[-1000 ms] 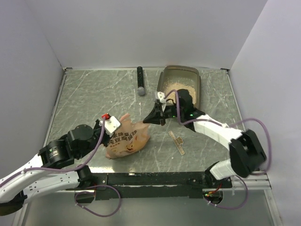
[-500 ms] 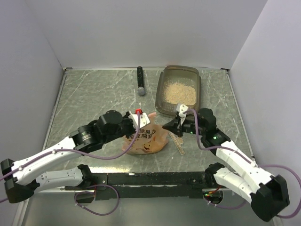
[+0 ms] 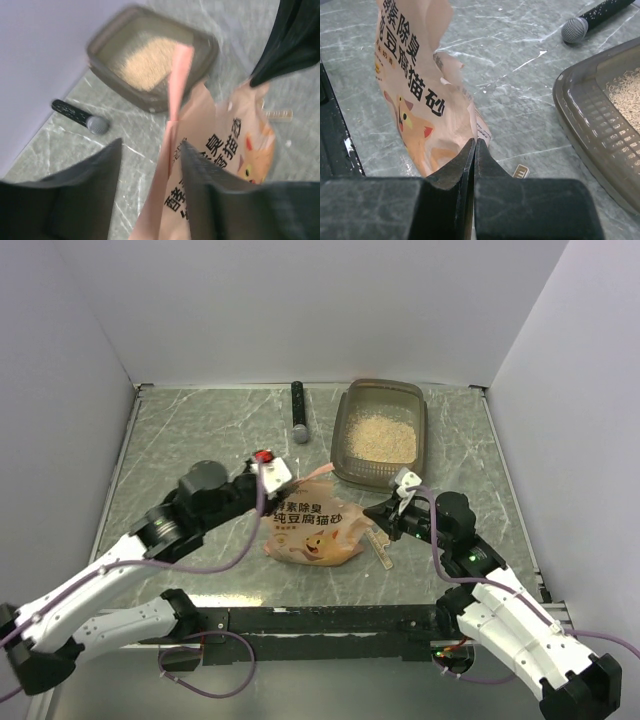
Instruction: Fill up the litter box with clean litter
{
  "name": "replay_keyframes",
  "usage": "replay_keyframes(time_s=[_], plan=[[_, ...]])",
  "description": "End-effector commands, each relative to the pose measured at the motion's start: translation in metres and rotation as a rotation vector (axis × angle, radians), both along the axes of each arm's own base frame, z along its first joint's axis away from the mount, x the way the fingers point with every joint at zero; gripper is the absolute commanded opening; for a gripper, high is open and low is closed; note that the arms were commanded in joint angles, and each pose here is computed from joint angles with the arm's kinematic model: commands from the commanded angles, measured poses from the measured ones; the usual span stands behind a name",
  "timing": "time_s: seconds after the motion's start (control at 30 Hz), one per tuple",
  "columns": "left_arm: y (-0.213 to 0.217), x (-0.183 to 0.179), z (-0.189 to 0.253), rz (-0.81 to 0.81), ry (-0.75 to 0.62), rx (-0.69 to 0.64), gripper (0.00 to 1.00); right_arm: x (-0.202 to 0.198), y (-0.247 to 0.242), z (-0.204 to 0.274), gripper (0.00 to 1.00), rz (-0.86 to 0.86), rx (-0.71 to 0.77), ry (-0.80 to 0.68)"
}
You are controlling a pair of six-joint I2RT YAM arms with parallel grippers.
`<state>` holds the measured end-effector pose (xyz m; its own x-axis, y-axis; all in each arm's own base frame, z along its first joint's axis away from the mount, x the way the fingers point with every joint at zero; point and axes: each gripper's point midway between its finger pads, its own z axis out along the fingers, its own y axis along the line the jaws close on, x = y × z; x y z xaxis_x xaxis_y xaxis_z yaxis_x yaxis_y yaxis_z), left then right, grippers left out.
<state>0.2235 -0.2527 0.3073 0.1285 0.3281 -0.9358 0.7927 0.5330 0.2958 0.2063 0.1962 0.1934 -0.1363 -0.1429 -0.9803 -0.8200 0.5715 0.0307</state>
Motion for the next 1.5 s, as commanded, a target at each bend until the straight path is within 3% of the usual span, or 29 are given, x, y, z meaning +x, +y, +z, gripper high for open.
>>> replay_keyframes(time_s=[0.0,0.03,0.17,0.33,0.53,0.87,1.13,1.33,1.47], plan=[[0.035,-0.019,0.042,0.069,-0.058,-0.166,0.60,0.007,-0.004,0.009,0.00,-0.046,0.018,-0.019],[0.045,-0.028,0.046,0.075,-0.063,-0.195,0.69,0.007,-0.005,0.009,0.00,-0.049,0.020,-0.022],[0.068,-0.041,0.031,0.151,0.031,-0.274,0.74,0.005,-0.005,0.008,0.00,-0.049,0.027,-0.019],[0.081,-0.047,0.013,0.228,0.154,-0.333,0.75,0.008,-0.006,0.007,0.00,-0.068,0.039,-0.017],[0.078,-0.030,-0.030,0.345,0.283,-0.276,0.76,0.010,-0.008,0.010,0.00,-0.094,0.057,-0.024],[0.071,-0.002,-0.071,0.364,0.375,-0.312,0.76,0.009,-0.009,0.008,0.00,-0.104,0.074,-0.011],[0.057,0.001,-0.052,0.165,0.370,-0.455,0.75,0.005,-0.003,0.001,0.00,-0.070,0.084,0.018],[0.034,-0.009,-0.046,-0.053,0.384,-0.458,0.73,0.002,-0.001,-0.007,0.00,-0.072,0.110,0.060],[0.023,-0.013,-0.067,-0.164,0.493,-0.408,0.70,0.003,-0.003,-0.005,0.00,-0.083,0.110,0.052]])
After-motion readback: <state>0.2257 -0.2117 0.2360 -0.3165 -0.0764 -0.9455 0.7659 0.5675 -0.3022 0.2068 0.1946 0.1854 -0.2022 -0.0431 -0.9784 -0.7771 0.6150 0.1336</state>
